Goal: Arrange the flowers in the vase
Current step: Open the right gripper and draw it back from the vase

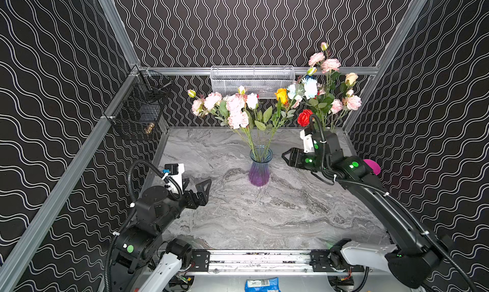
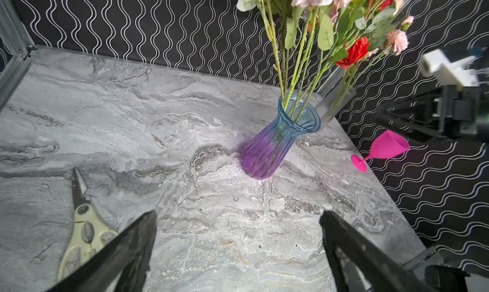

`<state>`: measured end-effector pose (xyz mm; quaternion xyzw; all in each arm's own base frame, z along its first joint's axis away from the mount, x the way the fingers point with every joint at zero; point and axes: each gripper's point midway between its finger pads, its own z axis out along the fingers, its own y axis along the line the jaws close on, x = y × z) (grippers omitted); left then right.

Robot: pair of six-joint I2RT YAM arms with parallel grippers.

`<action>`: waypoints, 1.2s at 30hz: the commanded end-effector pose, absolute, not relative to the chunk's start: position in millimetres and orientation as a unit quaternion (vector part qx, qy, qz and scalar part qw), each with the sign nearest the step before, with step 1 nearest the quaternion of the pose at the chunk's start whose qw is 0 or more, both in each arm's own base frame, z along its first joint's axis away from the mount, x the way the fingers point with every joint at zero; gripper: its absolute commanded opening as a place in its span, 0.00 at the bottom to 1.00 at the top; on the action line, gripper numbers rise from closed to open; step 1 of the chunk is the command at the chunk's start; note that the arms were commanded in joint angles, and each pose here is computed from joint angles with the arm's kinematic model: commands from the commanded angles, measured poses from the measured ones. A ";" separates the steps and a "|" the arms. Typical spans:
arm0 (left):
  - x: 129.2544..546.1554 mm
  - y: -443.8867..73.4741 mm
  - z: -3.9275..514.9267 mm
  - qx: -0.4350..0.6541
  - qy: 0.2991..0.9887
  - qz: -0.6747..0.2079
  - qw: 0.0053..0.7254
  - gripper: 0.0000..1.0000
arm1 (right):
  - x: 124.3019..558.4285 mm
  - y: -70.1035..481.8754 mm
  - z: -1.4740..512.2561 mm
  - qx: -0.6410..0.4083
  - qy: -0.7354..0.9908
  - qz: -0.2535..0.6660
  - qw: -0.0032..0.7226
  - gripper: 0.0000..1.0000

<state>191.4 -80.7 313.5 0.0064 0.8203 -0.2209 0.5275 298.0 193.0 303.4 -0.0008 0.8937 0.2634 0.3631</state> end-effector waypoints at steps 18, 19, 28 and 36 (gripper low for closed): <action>286.4 -121.7 223.5 0.057 0.811 -0.203 0.546 0.99 | 332.3 162.6 287.0 0.025 0.832 0.175 0.525 0.99; 292.5 -124.7 210.9 0.044 0.804 -0.217 0.551 0.99 | 335.5 161.3 282.4 0.024 0.835 0.161 0.525 0.99; 329.0 -56.2 179.3 0.048 0.744 0.066 0.664 0.99 | 337.8 129.2 278.7 -0.024 0.722 0.072 0.687 0.99; 365.4 -22.1 127.5 0.052 0.767 0.078 0.634 0.99 | 362.7 98.9 242.6 -0.043 0.737 -0.008 0.674 0.99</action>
